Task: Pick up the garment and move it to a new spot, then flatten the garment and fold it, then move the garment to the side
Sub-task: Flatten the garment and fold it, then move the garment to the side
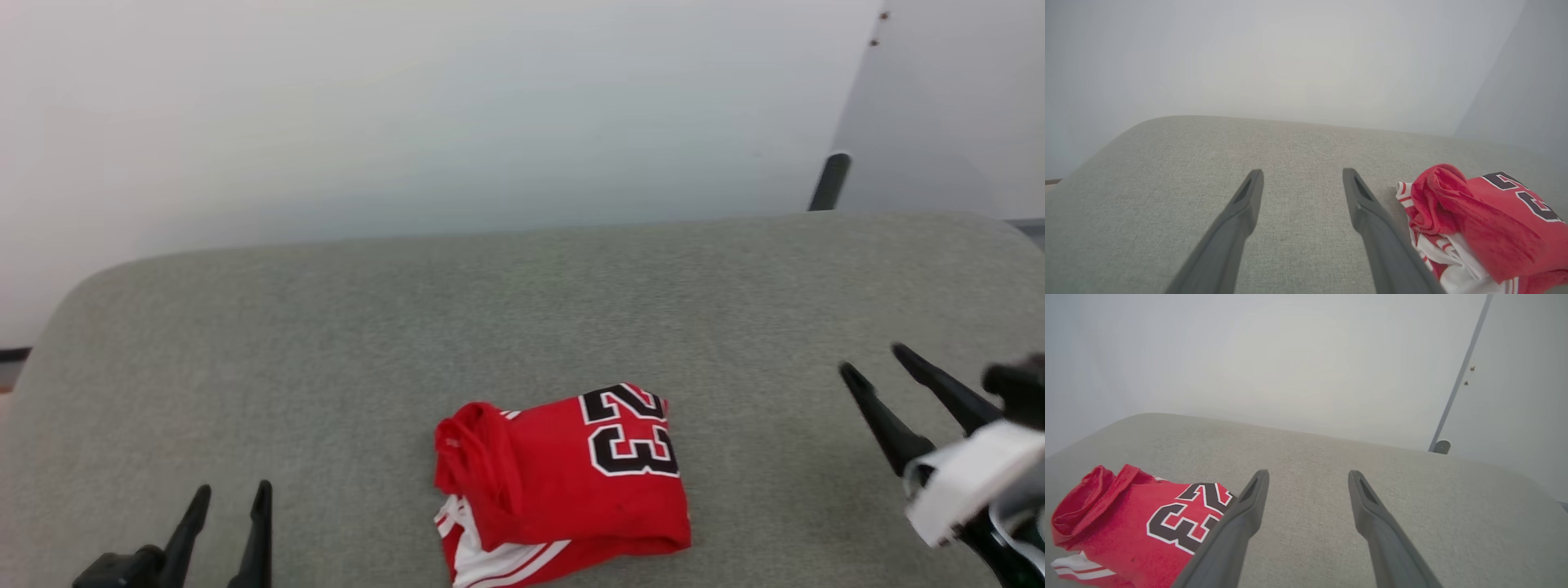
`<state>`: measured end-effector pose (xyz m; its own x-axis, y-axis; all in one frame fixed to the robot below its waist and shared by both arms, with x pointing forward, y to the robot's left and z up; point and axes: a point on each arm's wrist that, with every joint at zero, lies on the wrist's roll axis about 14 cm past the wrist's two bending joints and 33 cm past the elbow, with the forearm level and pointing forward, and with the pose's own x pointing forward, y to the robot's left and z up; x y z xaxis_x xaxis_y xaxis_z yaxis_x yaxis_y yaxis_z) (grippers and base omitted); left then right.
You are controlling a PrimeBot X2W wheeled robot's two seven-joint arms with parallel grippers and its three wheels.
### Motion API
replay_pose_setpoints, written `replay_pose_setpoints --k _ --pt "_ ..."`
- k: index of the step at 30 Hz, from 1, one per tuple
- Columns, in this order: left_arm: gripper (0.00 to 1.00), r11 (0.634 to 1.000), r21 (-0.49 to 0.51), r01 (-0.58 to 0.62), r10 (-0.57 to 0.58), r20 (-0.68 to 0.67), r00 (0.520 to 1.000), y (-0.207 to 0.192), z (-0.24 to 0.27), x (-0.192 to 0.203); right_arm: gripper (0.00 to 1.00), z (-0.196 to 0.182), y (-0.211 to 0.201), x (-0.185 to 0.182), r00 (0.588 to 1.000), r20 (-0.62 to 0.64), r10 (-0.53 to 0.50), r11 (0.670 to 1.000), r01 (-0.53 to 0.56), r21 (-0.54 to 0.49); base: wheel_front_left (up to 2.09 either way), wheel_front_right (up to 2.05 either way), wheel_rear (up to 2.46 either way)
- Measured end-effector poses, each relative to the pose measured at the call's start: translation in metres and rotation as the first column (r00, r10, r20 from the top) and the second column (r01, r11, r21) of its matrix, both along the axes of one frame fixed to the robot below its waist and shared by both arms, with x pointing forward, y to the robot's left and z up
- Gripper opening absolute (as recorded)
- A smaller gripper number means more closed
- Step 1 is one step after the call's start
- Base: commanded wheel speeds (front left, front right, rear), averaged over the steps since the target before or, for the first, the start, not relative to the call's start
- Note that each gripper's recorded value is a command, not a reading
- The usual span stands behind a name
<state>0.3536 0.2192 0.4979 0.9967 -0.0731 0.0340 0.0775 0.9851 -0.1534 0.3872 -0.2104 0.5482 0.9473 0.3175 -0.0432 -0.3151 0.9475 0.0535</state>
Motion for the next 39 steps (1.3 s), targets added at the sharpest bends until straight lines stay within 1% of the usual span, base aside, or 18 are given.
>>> replay_pose_setpoints --k 7,14,17,21,31,35,39 --pt "1.00 1.000 0.022 0.016 -0.016 0.022 1.000 -0.002 0.007 0.003 1.00 -0.011 -0.046 -0.030 0.989 0.030 -0.145 0.989 0.144 0.034 0.00 0.00 0.00" --pt "1.00 0.999 0.037 0.006 -0.007 0.047 0.999 0.003 0.015 0.000 1.00 -0.018 -0.066 -0.051 0.974 0.040 -0.224 0.973 0.222 0.060 0.00 0.00 0.00" --pt "1.00 0.999 0.041 -0.006 0.004 0.049 0.999 0.007 0.016 -0.004 1.00 -0.021 -0.067 -0.057 0.970 0.039 -0.239 0.970 0.236 0.066 0.00 0.00 0.00" --pt "1.00 0.999 0.040 -0.024 0.021 0.059 0.998 0.013 0.018 -0.008 1.00 -0.020 -0.068 -0.061 0.967 0.047 -0.251 0.966 0.246 0.081 0.00 0.00 0.00" --pt "1.00 0.998 0.041 -0.041 0.039 0.061 0.997 0.017 0.017 -0.014 1.00 -0.016 -0.053 -0.059 0.973 0.047 -0.227 0.972 0.222 0.080 0.00 0.00 0.00" --pt "1.00 0.998 0.038 -0.054 0.051 0.064 0.997 0.020 0.018 -0.016 1.00 -0.018 -0.043 -0.057 0.979 0.035 -0.200 0.977 0.197 0.077 0.00 0.00 0.00" --pt "1.00 0.995 0.040 -0.091 0.089 0.064 0.994 0.031 0.018 -0.020 1.00 -0.020 -0.027 -0.051 0.988 0.014 -0.153 0.986 0.151 0.069 0.00 0.00 0.00"
